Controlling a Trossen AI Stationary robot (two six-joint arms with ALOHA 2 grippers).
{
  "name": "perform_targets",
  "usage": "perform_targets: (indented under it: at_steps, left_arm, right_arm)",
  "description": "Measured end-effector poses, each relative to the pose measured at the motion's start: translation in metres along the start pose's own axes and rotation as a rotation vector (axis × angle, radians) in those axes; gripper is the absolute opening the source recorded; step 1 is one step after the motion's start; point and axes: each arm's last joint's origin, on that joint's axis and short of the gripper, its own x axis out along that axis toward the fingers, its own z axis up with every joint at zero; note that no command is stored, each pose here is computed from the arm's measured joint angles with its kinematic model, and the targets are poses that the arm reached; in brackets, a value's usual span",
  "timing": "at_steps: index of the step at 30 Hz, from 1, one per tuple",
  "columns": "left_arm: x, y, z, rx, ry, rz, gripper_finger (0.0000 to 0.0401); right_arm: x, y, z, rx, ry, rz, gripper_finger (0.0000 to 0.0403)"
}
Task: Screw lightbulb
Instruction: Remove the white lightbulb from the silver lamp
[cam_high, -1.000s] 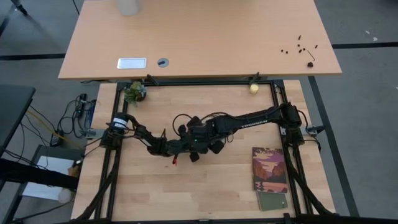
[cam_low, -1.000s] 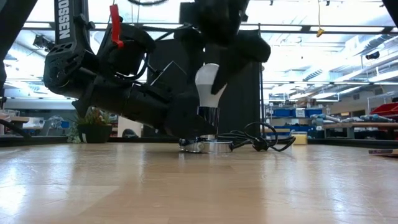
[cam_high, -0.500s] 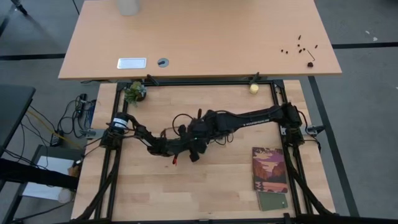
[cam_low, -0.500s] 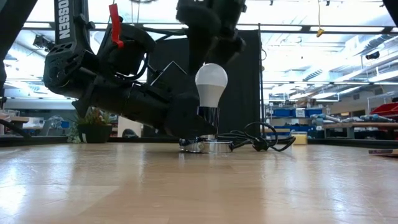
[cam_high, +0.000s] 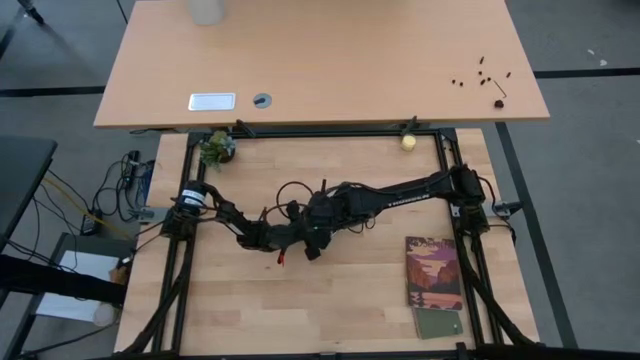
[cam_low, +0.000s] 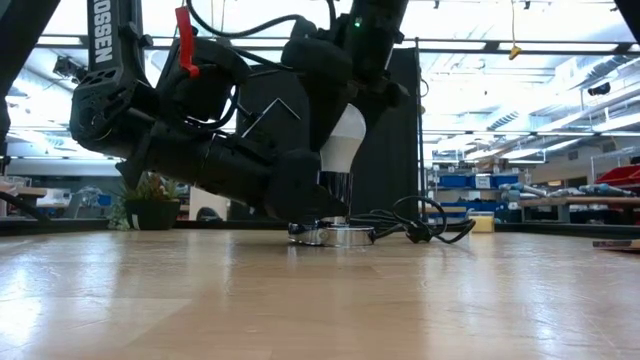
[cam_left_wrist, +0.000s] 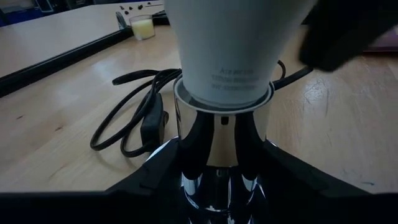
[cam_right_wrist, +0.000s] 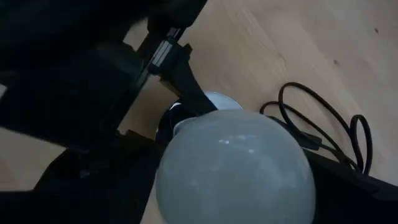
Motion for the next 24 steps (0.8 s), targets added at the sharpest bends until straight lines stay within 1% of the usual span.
perform_targets:
  at_steps: [5, 8, 13, 15, 17, 20, 22, 24]
  left_arm:
    - [0.0001, 0.0001, 0.0001, -0.001, 0.0, 0.0, 0.019]
    - [0.0002, 0.0002, 0.0, 0.001, 0.0, 0.003, 0.019]
    - [0.0002, 0.0002, 0.0, 0.002, 0.0, 0.002, 0.019]
    - [0.0002, 0.0002, 0.0001, 0.007, 0.0, 0.004, 0.019]
    - [0.0001, 0.0002, 0.0, 0.011, 0.0, 0.005, 0.019]
    - [0.0, 0.0001, 0.0002, 0.022, -0.002, 0.003, 0.019]
    - [-0.0002, -0.0008, 0.0004, 0.021, -0.003, -0.006, 0.019]
    - [-0.0001, -0.0007, 0.0003, 0.019, -0.001, -0.01, 0.019]
  right_arm:
    - [0.0028, -0.0047, 0.0036, -0.002, -0.001, -0.002, 0.0293]
    - [0.003, -0.0053, 0.0042, -0.081, -0.002, -0.003, 0.0262]
    - [0.003, -0.0042, 0.0049, -0.252, -0.006, 0.014, 0.026]
    - [0.0031, -0.0028, 0.0055, -0.345, -0.003, 0.05, 0.0265]
    - [0.0034, -0.0019, 0.0067, -0.463, -0.003, 0.095, 0.0283]
    - [0.0017, 0.0028, 0.0041, -0.696, -0.014, 0.129, 0.0305]
    - [0.0012, 0.0042, 0.0027, -0.837, -0.022, 0.132, 0.0307]
    - [0.0013, 0.0041, 0.0026, -0.967, -0.029, 0.132, 0.0302]
